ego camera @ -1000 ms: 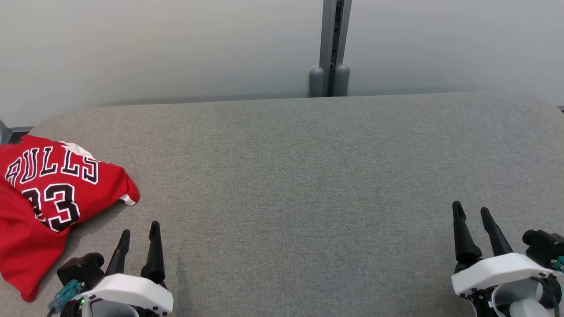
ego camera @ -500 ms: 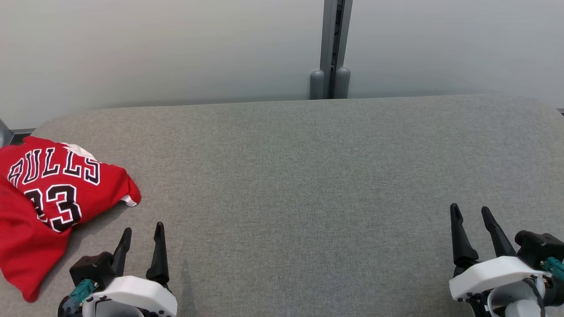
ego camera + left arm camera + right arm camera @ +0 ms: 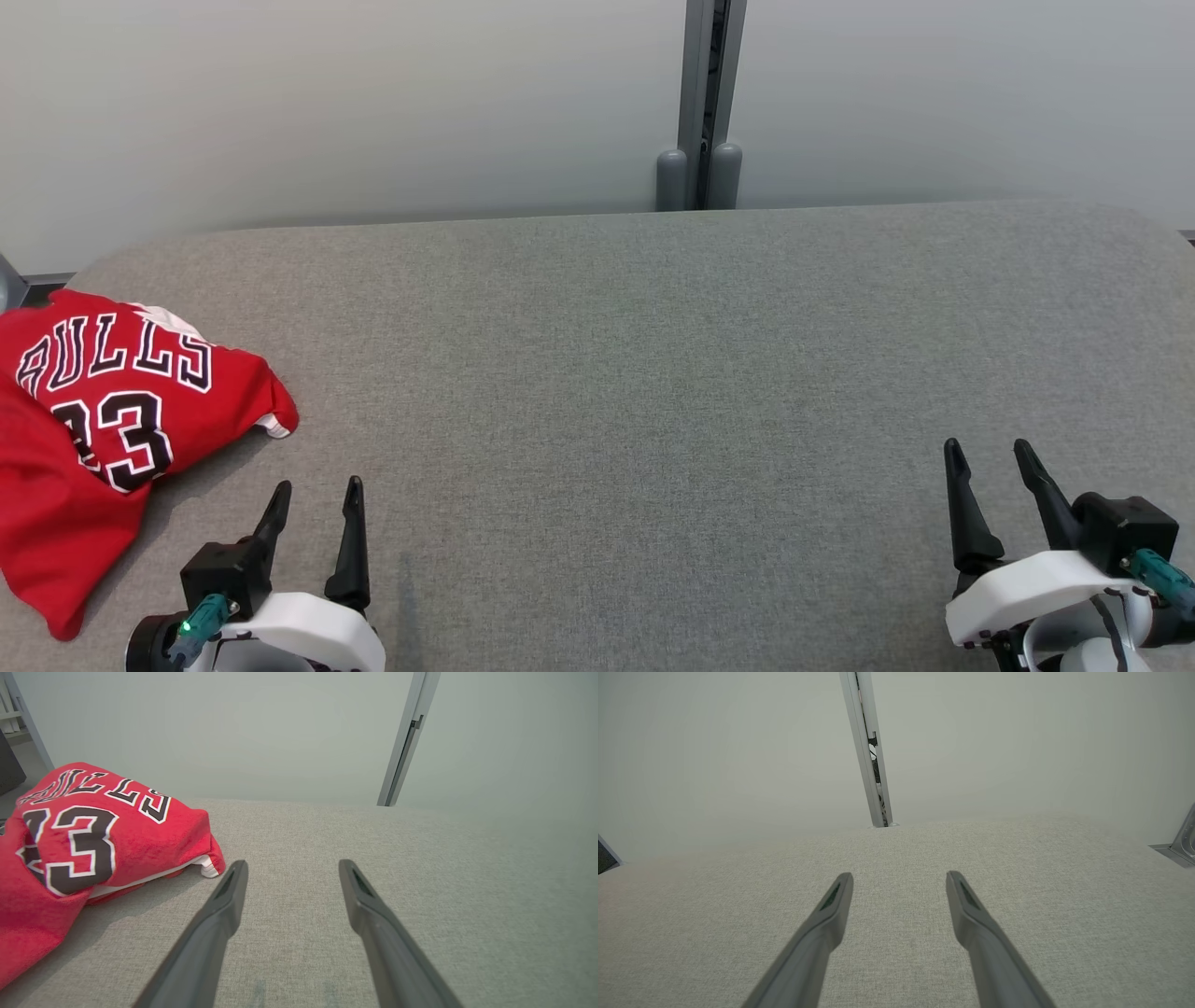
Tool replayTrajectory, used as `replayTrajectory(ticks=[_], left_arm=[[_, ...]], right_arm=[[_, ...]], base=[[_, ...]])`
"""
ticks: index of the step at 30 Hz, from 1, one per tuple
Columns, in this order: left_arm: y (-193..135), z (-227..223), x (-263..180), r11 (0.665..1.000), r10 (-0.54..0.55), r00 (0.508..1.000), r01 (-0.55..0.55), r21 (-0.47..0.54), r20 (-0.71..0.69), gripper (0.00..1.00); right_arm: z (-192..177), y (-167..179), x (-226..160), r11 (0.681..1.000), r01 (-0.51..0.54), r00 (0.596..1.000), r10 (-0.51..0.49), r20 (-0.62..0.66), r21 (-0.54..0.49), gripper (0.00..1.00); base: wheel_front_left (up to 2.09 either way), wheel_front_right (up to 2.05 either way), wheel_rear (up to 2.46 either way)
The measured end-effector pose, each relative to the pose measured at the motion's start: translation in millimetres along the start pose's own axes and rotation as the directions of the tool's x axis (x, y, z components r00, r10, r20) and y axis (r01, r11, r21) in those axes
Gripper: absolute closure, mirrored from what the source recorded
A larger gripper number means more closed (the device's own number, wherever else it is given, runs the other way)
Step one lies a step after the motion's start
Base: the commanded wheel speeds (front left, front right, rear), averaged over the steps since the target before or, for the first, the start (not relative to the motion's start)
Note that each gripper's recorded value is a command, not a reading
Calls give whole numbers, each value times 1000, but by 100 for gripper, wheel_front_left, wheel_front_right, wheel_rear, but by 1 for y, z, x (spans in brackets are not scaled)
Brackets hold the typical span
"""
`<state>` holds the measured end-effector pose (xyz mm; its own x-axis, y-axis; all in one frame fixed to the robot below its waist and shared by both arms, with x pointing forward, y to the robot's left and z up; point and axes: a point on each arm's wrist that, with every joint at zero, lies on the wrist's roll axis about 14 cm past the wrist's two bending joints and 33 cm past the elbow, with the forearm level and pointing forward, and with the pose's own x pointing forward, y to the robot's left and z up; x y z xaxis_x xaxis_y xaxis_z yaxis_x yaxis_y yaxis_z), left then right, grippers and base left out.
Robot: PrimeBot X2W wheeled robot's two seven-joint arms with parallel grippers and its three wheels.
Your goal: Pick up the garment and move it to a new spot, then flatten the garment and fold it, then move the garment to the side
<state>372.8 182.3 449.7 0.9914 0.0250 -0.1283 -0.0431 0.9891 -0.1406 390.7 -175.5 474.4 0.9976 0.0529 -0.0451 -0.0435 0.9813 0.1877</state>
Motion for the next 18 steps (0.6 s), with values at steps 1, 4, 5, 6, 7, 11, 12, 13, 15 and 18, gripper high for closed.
replayTrajectory(ticks=[1,4,5,6,7,11,12,13,15,18], left_arm=[[0,0,0,1000,-2,1000,2,9,0,0],[-1,-1,0,1000,-5,1000,5,30,1,0],[-1,-2,0,999,-6,1000,6,37,0,0],[-1,-1,-1,999,-5,1000,5,39,3,0],[0,-1,-1,999,-4,1000,3,44,6,0],[-1,-1,-1,997,-7,1000,6,75,8,0],[-1,-1,-1,997,-7,1000,7,80,7,0],[-1,-2,-1,996,-8,1000,8,87,8,0],[-1,-2,-2,995,-9,1000,8,100,8,0],[2,-1,-3,993,-2,1000,0,114,16,0]], right_arm=[[-1,0,0,1000,-2,1000,2,-2,-8,0],[-1,1,0,1000,-8,1000,8,-1,-29,0],[-1,2,0,999,-10,1000,10,-1,-35,0],[-2,2,0,999,-11,1000,11,-2,-43,0],[-1,2,0,999,-12,1000,12,0,-50,0],[-3,2,0,996,-20,1000,19,-5,-83,0],[-3,2,0,996,-20,1000,20,-3,-88,0],[-3,2,0,995,-21,1000,21,-2,-93,0],[-4,2,0,994,-23,1000,23,-6,-104,0],[-5,5,1,992,-33,999,33,-8,-124,0]], base=[[0,0,0],[0,0,0],[0,0,0],[0,0,0],[0,0,0],[0,0,0],[0,0,0],[0,0,0],[0,0,0],[0,0,0]])
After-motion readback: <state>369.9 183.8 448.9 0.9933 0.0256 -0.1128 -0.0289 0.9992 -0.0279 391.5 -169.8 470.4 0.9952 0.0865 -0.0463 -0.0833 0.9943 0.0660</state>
